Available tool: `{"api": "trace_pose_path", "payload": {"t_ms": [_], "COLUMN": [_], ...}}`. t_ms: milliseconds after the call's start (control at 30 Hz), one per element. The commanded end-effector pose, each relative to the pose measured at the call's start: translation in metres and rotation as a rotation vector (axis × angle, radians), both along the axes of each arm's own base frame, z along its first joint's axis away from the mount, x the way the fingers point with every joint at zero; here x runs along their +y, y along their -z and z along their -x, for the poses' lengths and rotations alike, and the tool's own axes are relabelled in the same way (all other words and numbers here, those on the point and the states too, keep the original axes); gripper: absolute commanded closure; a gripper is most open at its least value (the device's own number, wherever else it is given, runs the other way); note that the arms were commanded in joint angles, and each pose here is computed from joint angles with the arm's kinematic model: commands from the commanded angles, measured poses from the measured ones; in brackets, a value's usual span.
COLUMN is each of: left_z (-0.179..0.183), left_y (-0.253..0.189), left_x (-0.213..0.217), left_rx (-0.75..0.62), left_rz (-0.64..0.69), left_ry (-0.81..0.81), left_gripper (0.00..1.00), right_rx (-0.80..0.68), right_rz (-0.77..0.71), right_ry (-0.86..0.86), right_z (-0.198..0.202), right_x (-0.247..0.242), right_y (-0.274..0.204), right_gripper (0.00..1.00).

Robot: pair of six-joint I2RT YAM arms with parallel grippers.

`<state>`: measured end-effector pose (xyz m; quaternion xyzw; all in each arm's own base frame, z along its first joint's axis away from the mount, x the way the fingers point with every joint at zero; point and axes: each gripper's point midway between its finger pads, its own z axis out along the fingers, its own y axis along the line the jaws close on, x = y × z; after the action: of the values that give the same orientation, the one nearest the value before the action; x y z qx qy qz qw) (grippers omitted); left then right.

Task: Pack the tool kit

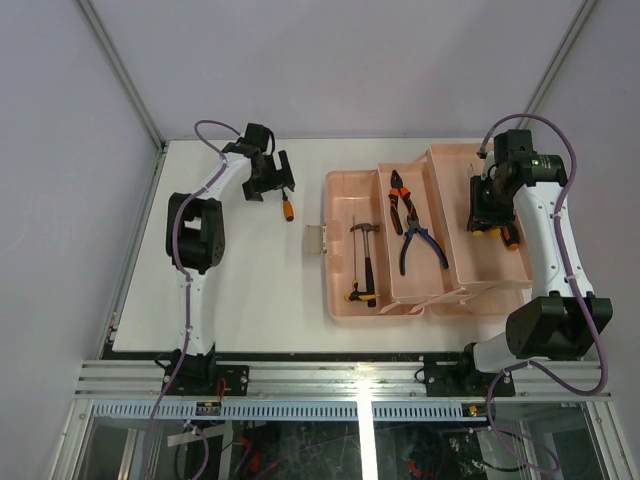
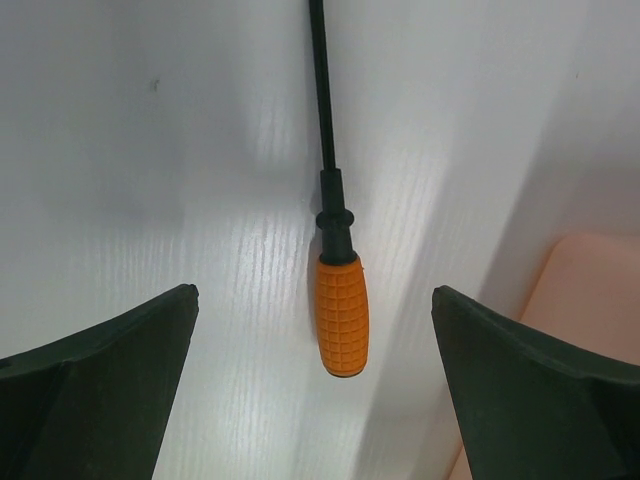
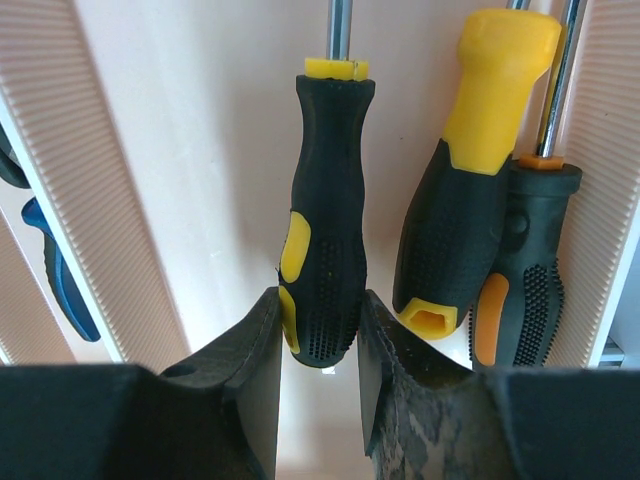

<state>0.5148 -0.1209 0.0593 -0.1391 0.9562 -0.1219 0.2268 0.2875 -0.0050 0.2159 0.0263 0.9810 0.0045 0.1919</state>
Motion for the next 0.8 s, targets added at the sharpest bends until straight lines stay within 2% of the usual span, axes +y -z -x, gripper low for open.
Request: {"api": "trace_pose_path", "payload": {"t_ms": [0, 233, 433, 467, 600, 667, 700, 733, 767], "left_z": [0.004, 0.011, 0.015, 0.016, 0.022, 0.024, 0.025, 0.026, 0.026], "left_y": [0.008, 0.026, 0.037, 0.039, 0.05, 0.057, 0.059, 0.061, 0.062], "left_x": [-0.004, -0.004, -0.002, 0.0, 0.003, 0.003, 0.003, 0.002, 0.001], "left_rx": [0.014, 0.05, 0.069, 0.075, 0.106, 0.121, 0.125, 0.13, 0.131], "left_rz": [-0.066, -0.104, -0.137, -0.144, -0.164, -0.169, -0.169, -0.168, -0.164], "left_ry": [-0.008, -0.009, -0.016, -0.022, -0.035, -0.034, -0.033, -0.028, -0.024], "left_gripper": [0.0, 0.0, 0.0, 0.03, 0.35, 0.46, 0.55, 0.66, 0.89], "right_rx": [-0.023, -0.021, -0.076, -0.095, -0.181, -0.216, -0.235, -0.255, -0.273], "right_rz": [0.036, 0.051, 0.043, 0.04, 0.048, 0.06, 0.063, 0.061, 0.059], "right_ry": [0.0, 0.002, 0.011, 0.013, 0.028, 0.034, 0.036, 0.035, 0.035], "right_z": [0.003, 0.008, 0.003, 0.001, -0.006, -0.007, -0.008, -0.008, -0.008], "right_x": [-0.006, -0.008, -0.007, -0.007, -0.009, -0.011, -0.011, -0.011, -0.01], "right_y": [-0.01, -0.008, -0.024, -0.029, -0.062, -0.078, -0.085, -0.092, -0.099], "right_gripper": [0.63, 0.47, 0.42, 0.42, 0.4, 0.38, 0.38, 0.37, 0.37]}}
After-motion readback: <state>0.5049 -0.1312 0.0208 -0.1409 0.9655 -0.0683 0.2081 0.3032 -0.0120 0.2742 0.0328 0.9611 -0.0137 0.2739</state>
